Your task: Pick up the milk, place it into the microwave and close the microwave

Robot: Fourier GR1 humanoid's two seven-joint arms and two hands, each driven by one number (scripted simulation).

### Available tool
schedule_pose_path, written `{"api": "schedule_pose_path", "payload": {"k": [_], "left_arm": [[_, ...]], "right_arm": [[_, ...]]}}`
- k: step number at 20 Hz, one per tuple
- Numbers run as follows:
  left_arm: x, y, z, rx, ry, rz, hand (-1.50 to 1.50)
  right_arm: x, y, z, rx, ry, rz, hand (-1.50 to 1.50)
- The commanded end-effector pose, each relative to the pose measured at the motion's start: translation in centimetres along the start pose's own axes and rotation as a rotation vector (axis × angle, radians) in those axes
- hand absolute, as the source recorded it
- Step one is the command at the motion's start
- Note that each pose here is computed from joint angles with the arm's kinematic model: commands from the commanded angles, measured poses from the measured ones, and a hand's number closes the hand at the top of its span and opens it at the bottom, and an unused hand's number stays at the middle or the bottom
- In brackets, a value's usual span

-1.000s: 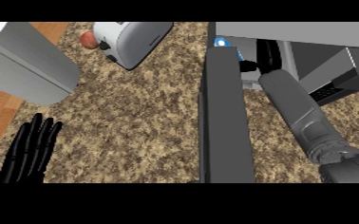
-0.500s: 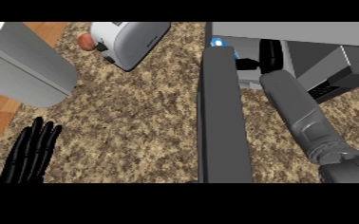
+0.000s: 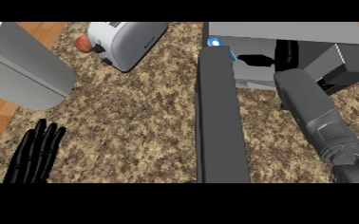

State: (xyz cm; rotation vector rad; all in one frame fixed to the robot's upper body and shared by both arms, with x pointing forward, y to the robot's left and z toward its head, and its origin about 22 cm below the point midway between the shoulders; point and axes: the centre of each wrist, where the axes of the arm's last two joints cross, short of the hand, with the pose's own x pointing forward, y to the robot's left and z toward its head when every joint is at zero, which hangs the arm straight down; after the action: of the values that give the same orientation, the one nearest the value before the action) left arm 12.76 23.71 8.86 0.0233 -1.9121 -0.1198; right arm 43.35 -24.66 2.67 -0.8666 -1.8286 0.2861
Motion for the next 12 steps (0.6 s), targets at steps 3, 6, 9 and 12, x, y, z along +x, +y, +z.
{"api": "schedule_pose_path", "payload": {"k": [3, 6, 9, 12], "left_arm": [[-0.2, -0.1, 0.2, -0.003, 0.023, 0.002, -1.5], [0.8, -0.7, 0.6, 0.023, 0.009, -0.01, -1.5], [0.8, -0.6, -0.7, 0.029, -0.009, 0.001, -1.5], [-0.2, 0.0, 0.8, 0.023, 0.026, -0.004, -1.5]], "right_arm": [[-1.6, -2.2, -0.4, -0.007, -0.019, -0.04, -1.5], [-1.1, -2.9, -1.3, 0.047, -0.022, -0.13, -1.5], [-3.4, -1.9, 1.8, 0.064, 0.004, -0.183, -1.5], [-2.3, -1.9, 0.6, 0.067, 0.035, -0.247, -1.5]]}}
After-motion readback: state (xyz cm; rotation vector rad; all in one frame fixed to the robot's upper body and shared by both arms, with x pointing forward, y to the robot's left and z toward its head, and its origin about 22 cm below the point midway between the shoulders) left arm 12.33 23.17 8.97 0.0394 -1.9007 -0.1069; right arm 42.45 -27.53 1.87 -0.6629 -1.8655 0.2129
